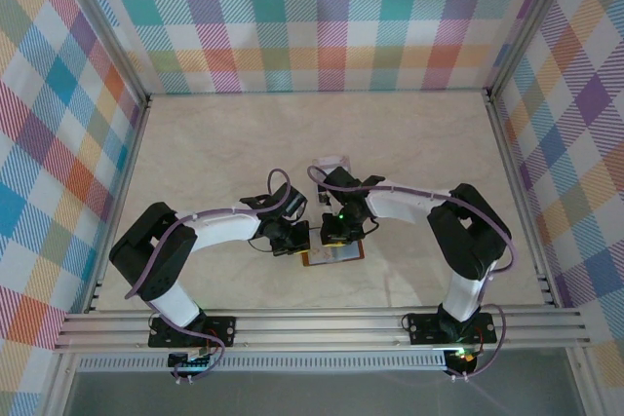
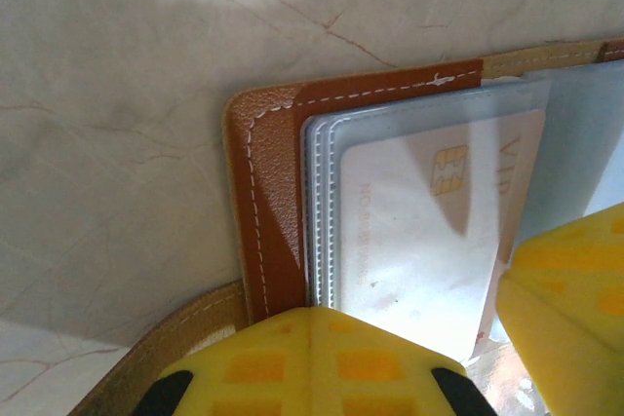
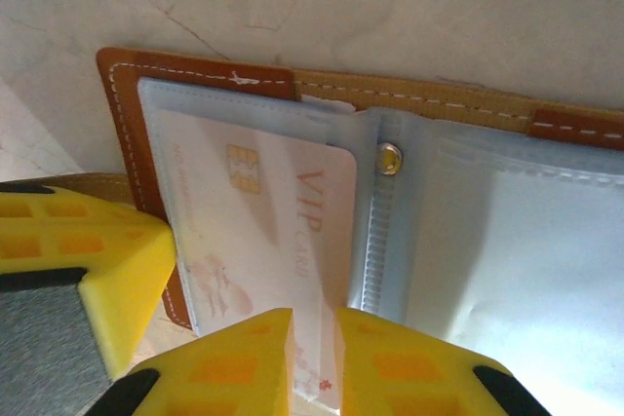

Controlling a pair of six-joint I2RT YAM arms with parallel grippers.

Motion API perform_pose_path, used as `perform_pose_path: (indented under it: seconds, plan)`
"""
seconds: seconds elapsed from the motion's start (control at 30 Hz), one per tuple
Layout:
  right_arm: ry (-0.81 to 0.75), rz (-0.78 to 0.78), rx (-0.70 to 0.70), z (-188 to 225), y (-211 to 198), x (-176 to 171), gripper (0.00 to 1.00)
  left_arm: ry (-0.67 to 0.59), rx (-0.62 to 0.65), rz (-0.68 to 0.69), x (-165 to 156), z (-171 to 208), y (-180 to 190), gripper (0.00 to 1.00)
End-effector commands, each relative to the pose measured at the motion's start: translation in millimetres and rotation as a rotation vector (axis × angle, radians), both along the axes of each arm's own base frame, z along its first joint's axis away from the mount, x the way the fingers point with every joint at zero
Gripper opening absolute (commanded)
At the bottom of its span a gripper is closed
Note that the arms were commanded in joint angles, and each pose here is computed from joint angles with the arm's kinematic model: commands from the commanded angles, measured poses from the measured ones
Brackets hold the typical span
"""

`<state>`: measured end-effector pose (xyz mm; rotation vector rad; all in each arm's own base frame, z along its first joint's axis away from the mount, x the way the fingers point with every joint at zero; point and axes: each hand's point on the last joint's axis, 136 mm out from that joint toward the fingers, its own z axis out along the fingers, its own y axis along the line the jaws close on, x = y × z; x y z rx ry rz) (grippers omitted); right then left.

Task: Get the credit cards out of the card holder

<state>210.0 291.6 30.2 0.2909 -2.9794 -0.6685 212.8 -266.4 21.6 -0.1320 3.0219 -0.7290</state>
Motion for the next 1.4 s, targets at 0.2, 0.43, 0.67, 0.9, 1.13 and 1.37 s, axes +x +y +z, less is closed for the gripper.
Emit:
perform_pose_path:
  seconds: [0.2,0.43,0.67,0.9,1.13,1.37]
  plan:
    - [-0.005,-0.001,-0.047,-13.7,-10.2,1.8,0.2,0.014,0.102,-0.008,-3.1,-12.4,14.5,0.02]
    - [-0.017,-0.007,-0.091,-15.6,-18.0,3.2,0.22,0.013,0.106,-0.008,-3.0,-11.7,15.3,0.02]
    - [-0.023,-0.007,-0.112,-16.3,-22.0,3.3,0.22,0.013,0.108,-0.009,-3.6,-11.3,15.8,0.02]
    - [-0.039,-0.013,-0.111,-8.4,-23.0,5.0,0.26,0.005,0.105,-0.008,-2.7,-8.5,15.8,0.02]
    - [-0.042,-0.015,-0.039,5.0,-12.9,4.1,0.29,-0.031,0.078,-0.005,4.3,12.3,10.6,0.02]
    - [-0.032,-0.013,-0.004,4.2,-6.7,3.8,0.27,-0.034,0.01,-0.015,6.1,22.1,-5.0,0.02]
